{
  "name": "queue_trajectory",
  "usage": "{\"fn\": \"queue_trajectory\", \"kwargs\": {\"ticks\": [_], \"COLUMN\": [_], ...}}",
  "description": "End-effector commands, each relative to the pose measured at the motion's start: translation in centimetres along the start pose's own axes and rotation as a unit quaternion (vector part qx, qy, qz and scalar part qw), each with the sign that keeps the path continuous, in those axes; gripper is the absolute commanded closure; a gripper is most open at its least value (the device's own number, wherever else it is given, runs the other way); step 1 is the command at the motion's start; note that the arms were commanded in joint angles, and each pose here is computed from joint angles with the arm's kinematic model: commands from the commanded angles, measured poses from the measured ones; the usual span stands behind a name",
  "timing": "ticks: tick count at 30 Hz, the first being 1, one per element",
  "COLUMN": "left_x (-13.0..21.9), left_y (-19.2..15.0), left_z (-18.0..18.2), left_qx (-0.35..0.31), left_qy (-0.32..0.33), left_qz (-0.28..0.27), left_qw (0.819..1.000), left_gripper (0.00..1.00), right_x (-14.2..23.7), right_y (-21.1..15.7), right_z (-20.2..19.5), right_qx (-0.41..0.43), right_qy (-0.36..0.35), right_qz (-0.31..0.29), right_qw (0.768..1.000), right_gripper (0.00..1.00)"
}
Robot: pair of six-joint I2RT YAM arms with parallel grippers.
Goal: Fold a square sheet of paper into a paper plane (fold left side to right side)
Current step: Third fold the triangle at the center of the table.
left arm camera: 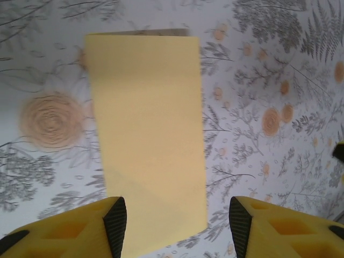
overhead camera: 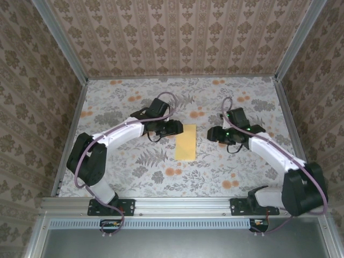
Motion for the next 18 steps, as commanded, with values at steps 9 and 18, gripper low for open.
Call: {"fn": "queue_trajectory", "kwargs": {"ticks": [9,18], "left_x": [-2.4,-3.6], "left_y": [-0.6,-0.8], "left_z": [2.9,3.9], "left_qx": [0.028,0.04], "left_qy": [-0.041,-0.024], "left_qz": [0.048,0.062], "left_qw": [0.998,0.997], "left_gripper": [0.45,0.45], "right_x": [-9.0,-12.0], "right_y": [5.7,6.8], "right_z": [4.0,2.8], "right_qx": [0.026,0.044], "right_qy": [0.045,-0.007], "right_qz": [0.01,0.042], "right_qw": [0.999,0.998], "right_gripper": [0.5,0.51]}}
Point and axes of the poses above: each hand's point on the last joint's axis, 136 mm out from that joint toward the fingers, its own x axis back along the fingers, its own z axis along the line the jaws close on, y = z × x, the point moved 7 cm from there along x, back along the fingers, and after that the axes turned 14 degrees about x, right-handed, at the moved point
